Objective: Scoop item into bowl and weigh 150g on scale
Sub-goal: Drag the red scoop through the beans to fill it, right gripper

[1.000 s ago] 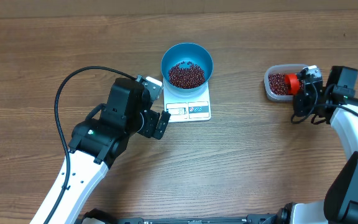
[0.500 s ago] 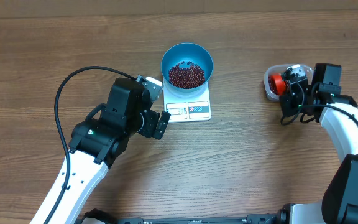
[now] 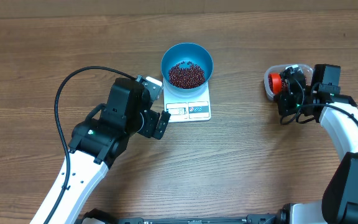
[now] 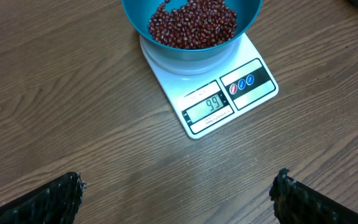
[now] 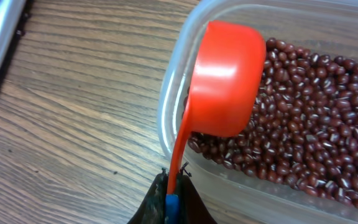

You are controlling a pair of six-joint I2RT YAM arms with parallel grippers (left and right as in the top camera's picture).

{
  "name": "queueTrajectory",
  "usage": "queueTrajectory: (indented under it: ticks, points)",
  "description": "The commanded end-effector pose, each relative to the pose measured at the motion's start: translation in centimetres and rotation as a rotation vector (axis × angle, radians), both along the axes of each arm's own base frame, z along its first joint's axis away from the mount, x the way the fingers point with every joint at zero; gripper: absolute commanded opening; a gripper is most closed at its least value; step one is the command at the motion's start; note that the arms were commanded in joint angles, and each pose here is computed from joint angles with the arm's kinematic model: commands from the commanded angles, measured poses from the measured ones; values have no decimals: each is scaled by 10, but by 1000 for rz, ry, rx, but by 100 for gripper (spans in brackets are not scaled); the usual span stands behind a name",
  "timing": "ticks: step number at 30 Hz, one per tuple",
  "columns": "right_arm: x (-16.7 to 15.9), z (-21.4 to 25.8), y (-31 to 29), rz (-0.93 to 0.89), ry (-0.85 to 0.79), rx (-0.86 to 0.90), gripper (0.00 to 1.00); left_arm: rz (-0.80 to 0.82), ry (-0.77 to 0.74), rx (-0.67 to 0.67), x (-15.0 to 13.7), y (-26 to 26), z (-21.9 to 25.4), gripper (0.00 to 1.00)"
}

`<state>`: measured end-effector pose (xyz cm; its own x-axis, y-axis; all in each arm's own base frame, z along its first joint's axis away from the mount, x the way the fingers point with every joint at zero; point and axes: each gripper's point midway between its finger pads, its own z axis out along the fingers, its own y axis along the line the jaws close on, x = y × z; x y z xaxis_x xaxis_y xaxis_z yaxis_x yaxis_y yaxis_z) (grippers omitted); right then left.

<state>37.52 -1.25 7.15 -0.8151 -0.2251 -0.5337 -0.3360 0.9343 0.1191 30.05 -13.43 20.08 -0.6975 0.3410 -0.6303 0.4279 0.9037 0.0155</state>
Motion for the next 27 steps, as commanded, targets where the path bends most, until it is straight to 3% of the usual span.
queueTrajectory:
  ticks: [1, 15, 27]
  points:
    - [-12, -11, 23, 43, 47, 104, 4, 9, 6, 3, 1, 0, -3, 100]
    - [-10, -11, 21, 1, 55, 123, 4, 9, 6, 3, 1, 0, -3, 99]
    - [-9, -5, -9, -266, 105, 296, 4, 9, 6, 3, 1, 0, -3, 100]
